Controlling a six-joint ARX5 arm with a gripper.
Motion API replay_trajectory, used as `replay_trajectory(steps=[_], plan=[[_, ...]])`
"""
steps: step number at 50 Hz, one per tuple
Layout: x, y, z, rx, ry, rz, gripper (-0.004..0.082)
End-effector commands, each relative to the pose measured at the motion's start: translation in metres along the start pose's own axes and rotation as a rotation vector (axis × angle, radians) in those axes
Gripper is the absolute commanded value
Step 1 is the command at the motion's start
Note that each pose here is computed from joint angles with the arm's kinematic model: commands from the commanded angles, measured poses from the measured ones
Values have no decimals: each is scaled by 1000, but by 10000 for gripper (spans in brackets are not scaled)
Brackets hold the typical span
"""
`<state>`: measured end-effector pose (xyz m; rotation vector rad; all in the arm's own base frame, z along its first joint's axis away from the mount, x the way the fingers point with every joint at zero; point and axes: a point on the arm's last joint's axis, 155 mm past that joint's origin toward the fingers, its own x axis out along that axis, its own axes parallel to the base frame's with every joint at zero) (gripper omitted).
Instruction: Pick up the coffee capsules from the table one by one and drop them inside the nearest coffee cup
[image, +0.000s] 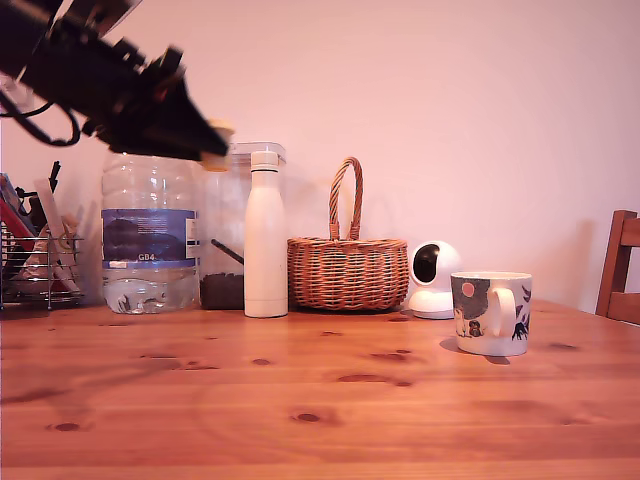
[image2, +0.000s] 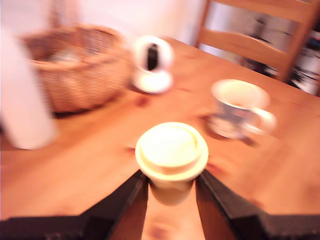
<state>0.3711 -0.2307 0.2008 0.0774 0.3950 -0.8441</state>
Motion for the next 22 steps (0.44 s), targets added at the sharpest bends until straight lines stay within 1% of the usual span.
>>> replay_trajectory(steps=[1, 6, 11, 16, 22], plan=[[0, -12, -11, -3, 27, -24, 92], [1, -29, -11, 8, 36, -59, 92], [4, -42, -12, 18, 45, -79, 92], [7, -51, -12, 31, 48, -83, 92], [8, -53, -10, 41, 39, -80, 92]])
